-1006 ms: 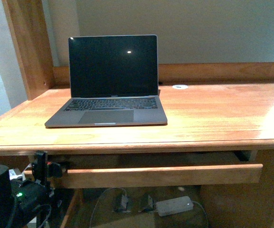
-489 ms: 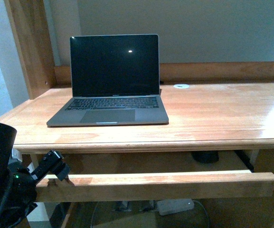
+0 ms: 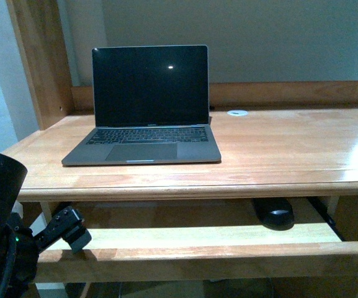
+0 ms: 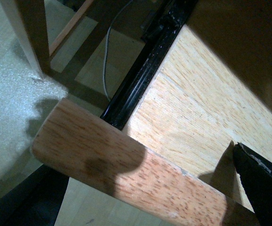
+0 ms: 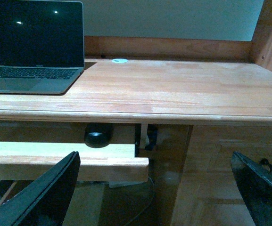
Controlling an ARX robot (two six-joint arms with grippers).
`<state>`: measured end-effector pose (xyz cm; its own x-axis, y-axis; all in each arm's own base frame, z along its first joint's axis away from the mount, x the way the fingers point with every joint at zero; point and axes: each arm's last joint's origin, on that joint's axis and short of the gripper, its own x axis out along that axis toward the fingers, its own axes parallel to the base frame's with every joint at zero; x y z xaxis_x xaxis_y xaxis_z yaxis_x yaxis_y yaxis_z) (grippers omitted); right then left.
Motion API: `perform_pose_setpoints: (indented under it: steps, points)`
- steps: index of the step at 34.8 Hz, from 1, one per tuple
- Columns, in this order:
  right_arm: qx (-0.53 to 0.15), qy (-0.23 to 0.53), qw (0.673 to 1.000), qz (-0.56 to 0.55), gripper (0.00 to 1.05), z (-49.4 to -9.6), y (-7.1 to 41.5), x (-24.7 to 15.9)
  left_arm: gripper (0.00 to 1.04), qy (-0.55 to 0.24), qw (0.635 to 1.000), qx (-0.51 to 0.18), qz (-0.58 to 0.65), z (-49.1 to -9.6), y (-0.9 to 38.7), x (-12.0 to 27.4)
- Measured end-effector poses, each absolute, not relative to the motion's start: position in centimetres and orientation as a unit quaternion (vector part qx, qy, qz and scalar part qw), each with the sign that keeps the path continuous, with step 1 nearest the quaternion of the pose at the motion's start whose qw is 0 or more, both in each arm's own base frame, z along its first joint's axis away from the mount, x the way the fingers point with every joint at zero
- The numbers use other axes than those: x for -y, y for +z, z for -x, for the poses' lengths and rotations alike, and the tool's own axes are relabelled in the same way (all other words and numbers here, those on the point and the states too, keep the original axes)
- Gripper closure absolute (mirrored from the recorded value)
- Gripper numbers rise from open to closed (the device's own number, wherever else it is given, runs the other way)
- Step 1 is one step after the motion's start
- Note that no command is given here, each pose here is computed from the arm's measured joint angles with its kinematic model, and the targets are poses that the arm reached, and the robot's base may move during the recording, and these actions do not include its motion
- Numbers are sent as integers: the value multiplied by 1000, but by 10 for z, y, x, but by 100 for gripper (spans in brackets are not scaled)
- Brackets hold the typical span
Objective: Place mouse
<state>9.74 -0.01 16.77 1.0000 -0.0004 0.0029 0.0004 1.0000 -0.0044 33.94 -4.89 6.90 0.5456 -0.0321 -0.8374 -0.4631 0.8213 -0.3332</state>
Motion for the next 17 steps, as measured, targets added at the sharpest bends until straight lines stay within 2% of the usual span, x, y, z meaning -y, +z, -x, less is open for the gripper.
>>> perform_pose_setpoints:
  steps: [10,17]
  points:
    - [1,0,1000,2,7,-97,168,0,6,137,831,-492,221,-312,77,70]
    - [1,0,1000,2,7,-97,168,0,6,119,812,-541,185,-278,92,71]
